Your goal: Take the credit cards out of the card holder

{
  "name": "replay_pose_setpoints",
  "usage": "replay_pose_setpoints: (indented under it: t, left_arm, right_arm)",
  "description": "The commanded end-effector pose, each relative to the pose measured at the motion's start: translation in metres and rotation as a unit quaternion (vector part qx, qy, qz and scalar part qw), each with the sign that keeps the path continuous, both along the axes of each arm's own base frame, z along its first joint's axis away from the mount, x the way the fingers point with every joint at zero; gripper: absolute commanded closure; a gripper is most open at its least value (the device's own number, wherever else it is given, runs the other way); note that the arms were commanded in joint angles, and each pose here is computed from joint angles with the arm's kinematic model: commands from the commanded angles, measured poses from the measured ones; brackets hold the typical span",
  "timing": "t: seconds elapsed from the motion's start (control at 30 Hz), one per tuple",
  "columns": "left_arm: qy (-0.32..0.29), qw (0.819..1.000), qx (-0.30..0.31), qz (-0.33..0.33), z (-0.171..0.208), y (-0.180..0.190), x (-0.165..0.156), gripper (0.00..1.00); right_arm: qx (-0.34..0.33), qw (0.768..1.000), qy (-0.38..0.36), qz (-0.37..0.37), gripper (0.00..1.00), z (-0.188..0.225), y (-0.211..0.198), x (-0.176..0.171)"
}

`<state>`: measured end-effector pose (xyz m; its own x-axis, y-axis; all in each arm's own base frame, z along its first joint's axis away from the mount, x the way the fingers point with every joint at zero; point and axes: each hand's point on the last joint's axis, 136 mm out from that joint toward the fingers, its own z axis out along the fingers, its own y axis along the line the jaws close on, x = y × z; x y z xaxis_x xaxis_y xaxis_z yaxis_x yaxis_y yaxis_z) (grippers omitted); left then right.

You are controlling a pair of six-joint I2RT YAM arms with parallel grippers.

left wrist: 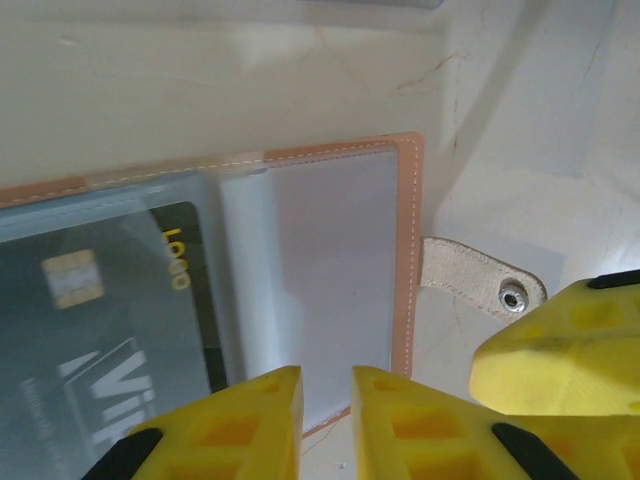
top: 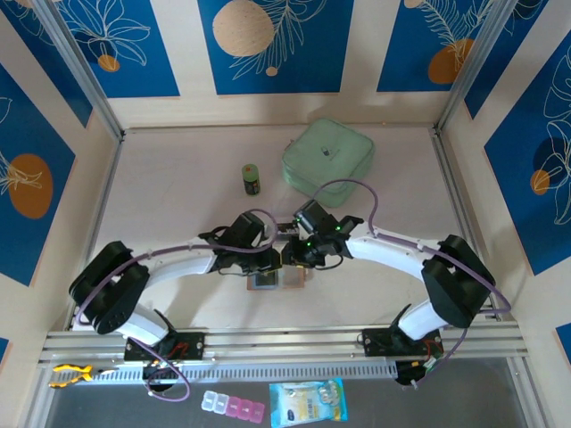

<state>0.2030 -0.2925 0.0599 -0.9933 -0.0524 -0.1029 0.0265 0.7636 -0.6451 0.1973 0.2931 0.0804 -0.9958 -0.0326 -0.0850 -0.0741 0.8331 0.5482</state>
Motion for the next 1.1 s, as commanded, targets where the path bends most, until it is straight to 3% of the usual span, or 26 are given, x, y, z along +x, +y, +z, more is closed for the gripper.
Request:
replay_pose_setpoints:
  t: [0.0,0.47,0.73,1.07]
  left_arm:
    - [-0.026,0.999,-0.026,-0.002,0.013,0.004,0.004,0.81]
    - [-0.025,0.999,-0.01,0.024,0.006,0.044,0.0,0.83]
    - [-0.019,1.0,0.019,0.01,-0.007,0.05,-0.002,0.94]
    - [-0.007,0.999,0.038,0.002,-0.022,0.053,-0.004,0.97]
  right_arm:
    - [-0.009,1.0,0.008,-0.001,0.72,-0.002,0.01,0.0]
    - [-0.024,0.999,0.022,0.017,0.74,-0.014,0.039,0.003]
    - [-0.027,0.999,0.038,0.019,0.76,-0.028,0.046,-0.001]
    - [-0.039,0.998,0.044,0.022,0.77,-0.039,0.048,-0.002]
